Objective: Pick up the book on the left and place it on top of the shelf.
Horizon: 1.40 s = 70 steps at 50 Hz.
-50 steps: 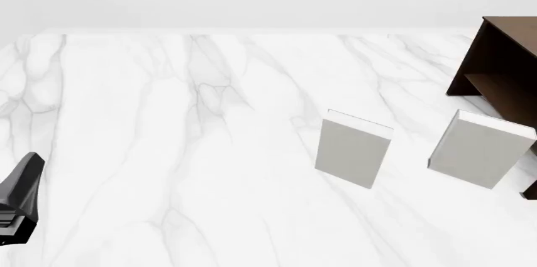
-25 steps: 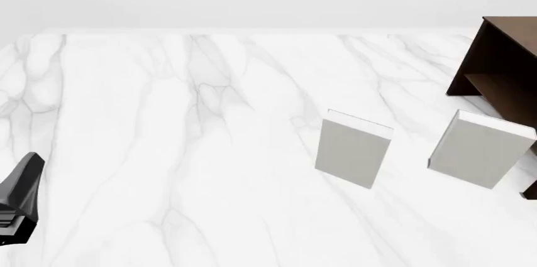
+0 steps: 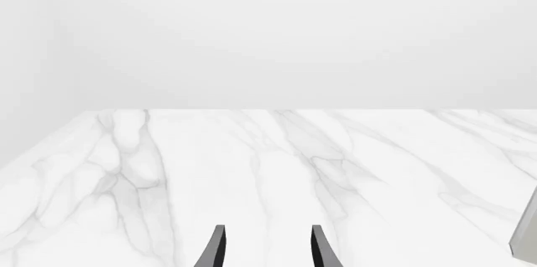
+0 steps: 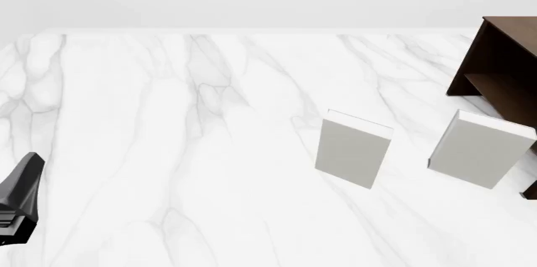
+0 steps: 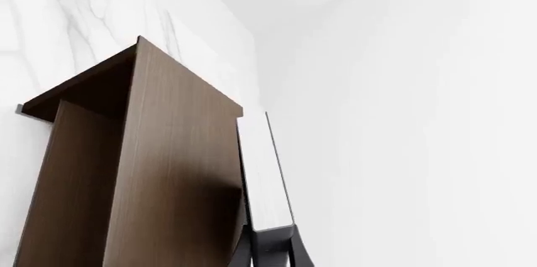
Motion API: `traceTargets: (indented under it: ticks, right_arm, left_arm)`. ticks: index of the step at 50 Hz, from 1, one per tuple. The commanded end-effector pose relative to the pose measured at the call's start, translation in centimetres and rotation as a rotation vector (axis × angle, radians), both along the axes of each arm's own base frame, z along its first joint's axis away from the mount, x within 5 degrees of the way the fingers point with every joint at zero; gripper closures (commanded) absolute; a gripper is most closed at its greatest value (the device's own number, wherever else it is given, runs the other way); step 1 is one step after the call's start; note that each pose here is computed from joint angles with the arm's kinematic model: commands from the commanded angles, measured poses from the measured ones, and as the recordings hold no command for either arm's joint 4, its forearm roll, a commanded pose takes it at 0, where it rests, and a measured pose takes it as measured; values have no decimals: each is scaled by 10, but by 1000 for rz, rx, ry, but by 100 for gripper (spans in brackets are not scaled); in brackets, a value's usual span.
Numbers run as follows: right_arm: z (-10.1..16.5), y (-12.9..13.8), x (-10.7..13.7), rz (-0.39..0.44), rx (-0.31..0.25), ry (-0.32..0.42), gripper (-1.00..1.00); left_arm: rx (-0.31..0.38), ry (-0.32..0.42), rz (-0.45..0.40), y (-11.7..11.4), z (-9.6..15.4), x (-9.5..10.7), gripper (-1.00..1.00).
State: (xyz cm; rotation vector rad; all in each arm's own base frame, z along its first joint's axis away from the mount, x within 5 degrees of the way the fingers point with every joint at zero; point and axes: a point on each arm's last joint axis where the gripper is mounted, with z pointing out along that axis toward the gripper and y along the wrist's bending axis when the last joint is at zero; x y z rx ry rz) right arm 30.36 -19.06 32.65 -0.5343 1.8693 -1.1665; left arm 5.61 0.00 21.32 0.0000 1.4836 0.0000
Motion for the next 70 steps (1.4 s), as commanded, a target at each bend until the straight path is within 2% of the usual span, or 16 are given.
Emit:
traceTargets:
  ticks: [1, 2, 27, 46, 56, 66, 70]
  right_arm:
    - [-8, 3, 6, -11, 97, -20, 100]
    - [-8, 4, 5, -9, 96, -19, -100]
    - [9, 23, -10, 8, 120, -61, -100]
    - [19, 47, -41, 19, 147, -105, -100]
    - [21, 52, -44, 24, 159, -125, -100]
    - [34, 53, -53, 14, 150, -180, -100]
    - [45, 63, -61, 32, 162, -222, -100]
  left_arm:
    - [0, 0, 0, 0, 0, 0, -100]
    - [0, 0, 0, 0, 0, 0, -100]
    - [0, 0, 0, 0, 0, 0, -100]
    - [0, 0, 0, 0, 0, 0, -100]
    - [0, 0, 0, 0, 0, 0, -100]
    - [0, 0, 0, 0, 0, 0, -100]
    - [0, 0, 0, 0, 0, 0, -100]
